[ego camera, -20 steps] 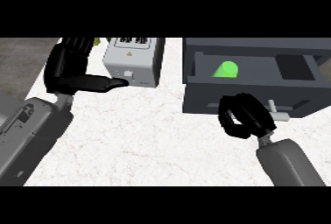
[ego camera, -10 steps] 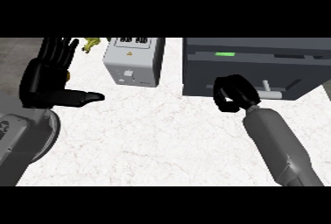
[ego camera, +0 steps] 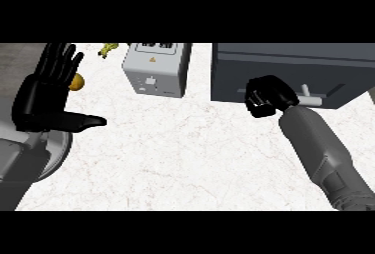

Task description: Pick up the cup, place it into the drawer and close the drawer

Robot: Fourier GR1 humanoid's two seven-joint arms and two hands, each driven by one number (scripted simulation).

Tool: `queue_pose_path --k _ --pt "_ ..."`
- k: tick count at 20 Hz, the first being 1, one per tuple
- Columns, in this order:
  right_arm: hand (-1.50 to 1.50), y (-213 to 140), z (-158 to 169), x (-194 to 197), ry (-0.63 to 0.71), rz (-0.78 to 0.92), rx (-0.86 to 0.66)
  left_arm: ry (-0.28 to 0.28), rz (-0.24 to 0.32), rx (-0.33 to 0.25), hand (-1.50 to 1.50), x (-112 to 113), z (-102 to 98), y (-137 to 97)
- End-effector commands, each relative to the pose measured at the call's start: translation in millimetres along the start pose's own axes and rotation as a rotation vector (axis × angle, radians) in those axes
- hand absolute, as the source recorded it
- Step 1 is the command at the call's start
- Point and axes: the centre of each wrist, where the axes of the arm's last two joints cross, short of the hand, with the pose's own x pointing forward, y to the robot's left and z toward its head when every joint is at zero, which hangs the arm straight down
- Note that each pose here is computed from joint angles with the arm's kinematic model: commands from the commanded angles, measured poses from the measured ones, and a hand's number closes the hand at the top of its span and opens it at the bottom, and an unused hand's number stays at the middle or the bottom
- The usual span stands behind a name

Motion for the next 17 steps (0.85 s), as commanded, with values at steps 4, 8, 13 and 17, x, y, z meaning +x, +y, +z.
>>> queue_pose_path --k 4,8,13,17 --pt "1.50 -50.4 -10.7 -6.5 0.099 -0.030 -0.052 0.013 0.038 -0.030 -1.50 -15.2 10.5 -3.1" --pt "1.50 -52.0 -1.6 -18.9 0.087 -0.069 -0.082 0.013 0.058 -0.062 -1.50 -10.0 4.1 -12.2" --pt "1.50 -65.9 4.7 -28.0 0.073 -0.104 -0.129 0.017 0.045 -0.059 -1.50 -7.1 1.6 -0.9" --pt "1.50 -63.2 8.8 -33.2 0.085 -0.095 -0.106 0.021 0.037 -0.071 -1.50 -12.3 2.6 -9.1"
